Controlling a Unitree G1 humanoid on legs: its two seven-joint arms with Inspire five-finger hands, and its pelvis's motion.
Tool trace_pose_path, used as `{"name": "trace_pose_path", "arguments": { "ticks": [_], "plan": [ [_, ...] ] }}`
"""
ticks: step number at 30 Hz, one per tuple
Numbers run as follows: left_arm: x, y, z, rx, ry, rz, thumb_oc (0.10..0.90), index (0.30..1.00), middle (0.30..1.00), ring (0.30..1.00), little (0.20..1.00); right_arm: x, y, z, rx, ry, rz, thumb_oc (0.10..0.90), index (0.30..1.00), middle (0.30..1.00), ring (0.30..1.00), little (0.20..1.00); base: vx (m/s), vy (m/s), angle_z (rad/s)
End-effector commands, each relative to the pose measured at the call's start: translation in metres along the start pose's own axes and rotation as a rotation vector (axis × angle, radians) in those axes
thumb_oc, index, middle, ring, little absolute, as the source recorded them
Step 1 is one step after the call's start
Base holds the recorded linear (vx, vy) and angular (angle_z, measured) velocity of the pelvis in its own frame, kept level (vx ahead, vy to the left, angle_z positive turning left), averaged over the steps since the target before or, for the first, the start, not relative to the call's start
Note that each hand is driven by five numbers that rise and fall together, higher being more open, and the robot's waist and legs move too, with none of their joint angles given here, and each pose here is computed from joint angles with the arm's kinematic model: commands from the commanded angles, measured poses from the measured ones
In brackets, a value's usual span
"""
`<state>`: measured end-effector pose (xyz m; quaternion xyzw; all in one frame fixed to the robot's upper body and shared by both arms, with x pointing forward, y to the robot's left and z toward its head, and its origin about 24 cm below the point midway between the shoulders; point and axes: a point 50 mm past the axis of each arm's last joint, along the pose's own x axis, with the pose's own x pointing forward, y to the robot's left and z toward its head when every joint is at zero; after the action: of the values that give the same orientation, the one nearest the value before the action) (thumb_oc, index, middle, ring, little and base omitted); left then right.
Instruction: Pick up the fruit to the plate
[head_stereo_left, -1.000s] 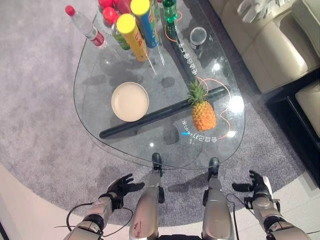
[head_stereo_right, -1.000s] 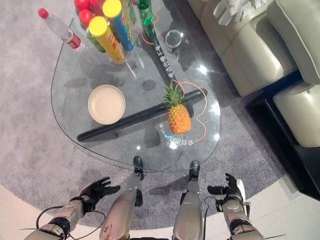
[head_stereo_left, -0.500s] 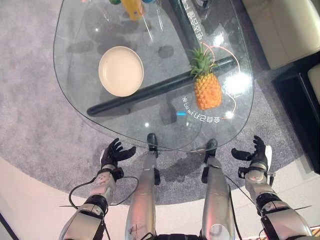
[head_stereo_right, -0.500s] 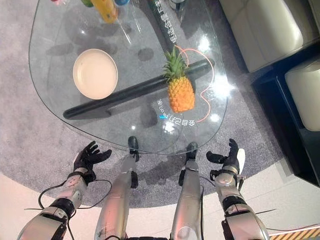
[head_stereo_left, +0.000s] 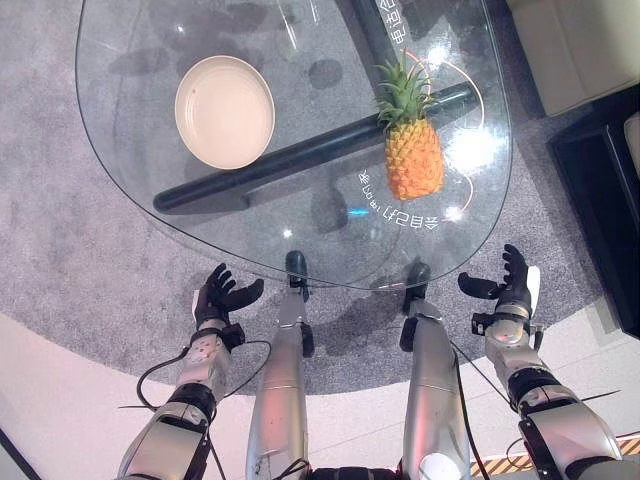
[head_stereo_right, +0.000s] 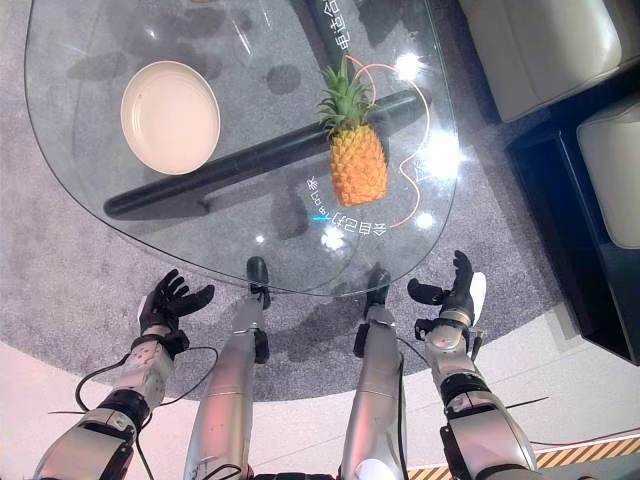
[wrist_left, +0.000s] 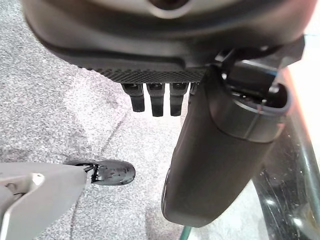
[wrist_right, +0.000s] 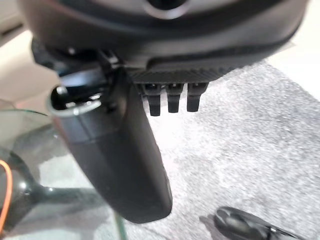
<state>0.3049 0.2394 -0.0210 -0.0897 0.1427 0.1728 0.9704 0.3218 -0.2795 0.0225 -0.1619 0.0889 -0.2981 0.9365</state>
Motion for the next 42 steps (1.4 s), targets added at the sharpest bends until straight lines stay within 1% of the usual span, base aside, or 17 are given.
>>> {"name": "trace_pose_path", "arguments": {
  "ticks": [1, 4, 6, 7, 11, 14, 16, 18, 23, 25, 27, 33, 37, 42],
  "plan": [
    [0.001, 0.034, 0.01, 0.005, -0.033, 0.106, 0.8, 0.9, 0.9, 0.9, 0.9, 0.013, -0.058, 0.002, 0.058, -0.003, -0.351, 0.8, 0.9, 0.9, 0.9, 0.9, 0.02, -0.03, 0.0],
    [0.001, 0.034, 0.01, 0.02, -0.036, 0.104, 0.8, 0.9, 0.9, 0.9, 0.9, 0.019, -0.081, 0.015, 0.146, -0.023, -0.531, 0.8, 0.9, 0.9, 0.9, 0.9, 0.02, -0.039, 0.0],
    [0.0, 0.033, 0.008, 0.026, -0.036, 0.1, 0.8, 0.9, 0.9, 0.9, 0.9, 0.022, -0.091, 0.039, 0.257, -0.102, -0.645, 0.8, 0.9, 0.9, 0.9, 0.9, 0.0, 0.0, 0.0],
    [-0.001, 0.033, 0.008, 0.026, -0.036, 0.099, 0.8, 0.9, 0.9, 0.9, 0.9, 0.022, -0.092, 0.042, 0.266, -0.111, -0.653, 0.8, 0.9, 0.9, 0.9, 0.9, 0.0, 0.0, 0.0],
    [-0.003, 0.032, 0.006, 0.025, -0.031, 0.099, 0.8, 0.9, 0.9, 0.9, 0.9, 0.018, -0.094, 0.086, 0.394, -0.293, -0.728, 0.8, 0.9, 0.9, 0.9, 0.9, 0.0, 0.0, 0.0],
    [-0.003, 0.03, 0.005, 0.016, -0.03, 0.099, 0.8, 0.9, 0.9, 0.9, 0.9, 0.009, -0.089, 0.116, 0.435, -0.431, -0.738, 0.8, 0.9, 0.9, 0.9, 0.9, 0.0, 0.028, 0.0],
    [-0.004, 0.03, 0.004, 0.008, -0.03, 0.097, 0.8, 0.9, 0.9, 0.9, 0.9, 0.004, -0.086, 0.129, 0.445, -0.499, -0.73, 0.8, 0.9, 0.9, 0.9, 0.9, 0.0, 0.047, 0.0],
    [-0.005, 0.028, 0.002, 0.006, -0.03, 0.096, 0.8, 0.9, 0.9, 0.9, 0.9, -0.002, -0.081, 0.139, 0.475, -0.563, -0.691, 0.8, 0.9, 0.9, 0.9, 0.9, -0.01, 0.034, 0.01],
    [-0.006, 0.029, -0.002, -0.011, -0.026, 0.097, 0.8, 0.9, 0.9, 0.9, 0.9, -0.027, -0.058, 0.168, 0.45, -0.761, -0.539, 0.8, 0.9, 0.9, 0.9, 0.9, -0.01, 0.028, 0.0],
    [-0.008, 0.028, -0.004, -0.017, -0.022, 0.097, 0.8, 0.9, 0.9, 0.9, 0.9, -0.034, -0.051, 0.171, 0.45, -0.788, -0.493, 0.8, 0.9, 0.9, 0.9, 0.9, 0.0, 0.049, -0.01],
    [-0.011, 0.027, -0.01, -0.026, -0.015, 0.093, 0.8, 0.9, 0.9, 0.9, 0.9, -0.047, -0.039, 0.179, 0.457, -0.836, -0.401, 0.8, 0.9, 0.9, 0.9, 0.9, 0.0, 0.054, -0.02],
    [-0.015, 0.021, -0.018, -0.029, -0.006, 0.079, 0.8, 0.9, 0.9, 0.9, 0.9, -0.073, -0.012, 0.193, 0.423, -0.932, -0.214, 0.8, 0.9, 0.9, 0.9, 0.9, 0.0, 0.029, -0.01],
    [-0.016, 0.019, -0.022, -0.034, 0.0, 0.078, 0.8, 0.9, 0.9, 0.9, 0.9, -0.087, -0.002, 0.201, 0.402, -0.987, -0.118, 0.8, 0.9, 0.9, 0.9, 0.9, 0.0, 0.0, 0.0],
    [-0.017, 0.017, -0.024, -0.037, 0.006, 0.072, 0.8, 0.9, 0.9, 0.9, 0.9, -0.101, 0.003, 0.21, 0.377, -1.05, -0.065, 0.8, 0.9, 0.9, 0.9, 0.9, 0.0, 0.0, 0.0]
  ]
}}
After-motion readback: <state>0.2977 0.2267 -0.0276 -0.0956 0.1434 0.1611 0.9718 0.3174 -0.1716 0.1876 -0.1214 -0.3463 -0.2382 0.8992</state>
